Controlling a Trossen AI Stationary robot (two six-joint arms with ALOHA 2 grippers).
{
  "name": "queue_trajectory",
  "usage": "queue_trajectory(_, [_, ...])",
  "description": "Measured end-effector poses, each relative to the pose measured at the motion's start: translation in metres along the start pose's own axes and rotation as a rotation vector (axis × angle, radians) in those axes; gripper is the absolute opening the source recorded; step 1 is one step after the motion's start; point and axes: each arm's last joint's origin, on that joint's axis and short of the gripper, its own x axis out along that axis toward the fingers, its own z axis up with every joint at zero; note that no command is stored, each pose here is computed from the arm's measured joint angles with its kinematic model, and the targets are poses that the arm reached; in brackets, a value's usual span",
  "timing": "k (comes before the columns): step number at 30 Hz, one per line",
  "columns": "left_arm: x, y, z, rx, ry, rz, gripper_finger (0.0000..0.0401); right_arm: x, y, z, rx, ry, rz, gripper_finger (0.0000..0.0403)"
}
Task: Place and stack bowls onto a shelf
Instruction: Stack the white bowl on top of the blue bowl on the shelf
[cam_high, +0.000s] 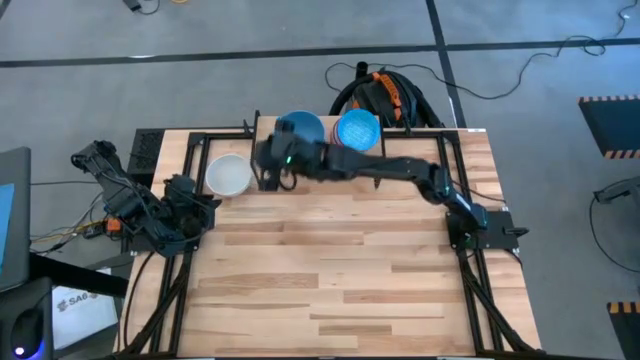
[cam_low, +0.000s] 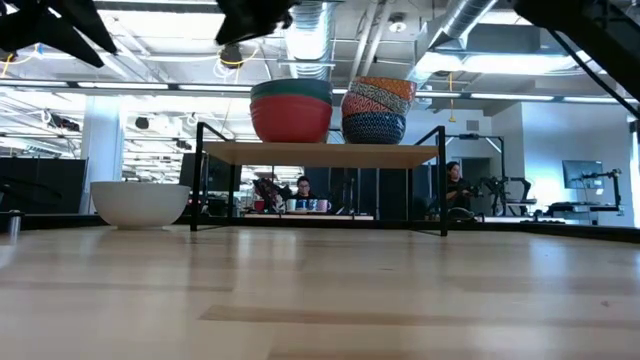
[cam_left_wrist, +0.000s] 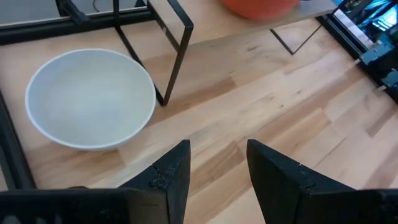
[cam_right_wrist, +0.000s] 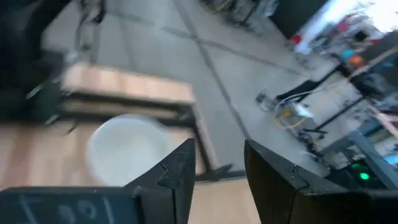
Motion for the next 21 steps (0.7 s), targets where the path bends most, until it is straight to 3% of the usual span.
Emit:
queue_trajectory(5, [0.0, 0.001, 0.0, 0.004, -0.001, 0.005, 0.0141, -0.008, -0.041, 0.006, 0.112, -0.051, -0.049, 0.0162])
queue_trajectory(8, [0.0, 0.002, 0.001, -0.002, -0.029, 0.013, 0.0141, -0.018, -0.041, 0.012, 0.215, -0.072, 0.031, 0.0162])
queue_trajectory(11, [0.0, 0.004, 0.002, -0.031, -0.062, 0.018, 0.0141, -0.027, -0.016, 0.016, 0.367, -0.046, 0.189, 0.0162])
queue_trajectory(14, [0.001, 0.005, 0.004, -0.084, -0.062, 0.033, 0.0141, -0.042, 0.019, 0.019, 0.674, 0.075, 0.361, 0.0162])
queue_trajectory(16, [0.001, 0.008, 0.006, -0.113, -0.06, 0.044, 0.0141, -0.056, 0.044, 0.022, 0.791, 0.165, 0.462, 0.0162])
queue_trajectory(21, [0.006, 0.012, 0.014, -0.147, -0.096, 0.123, 0.0141, -0.083, 0.093, 0.007, 0.719, 0.417, 0.516, 0.0162])
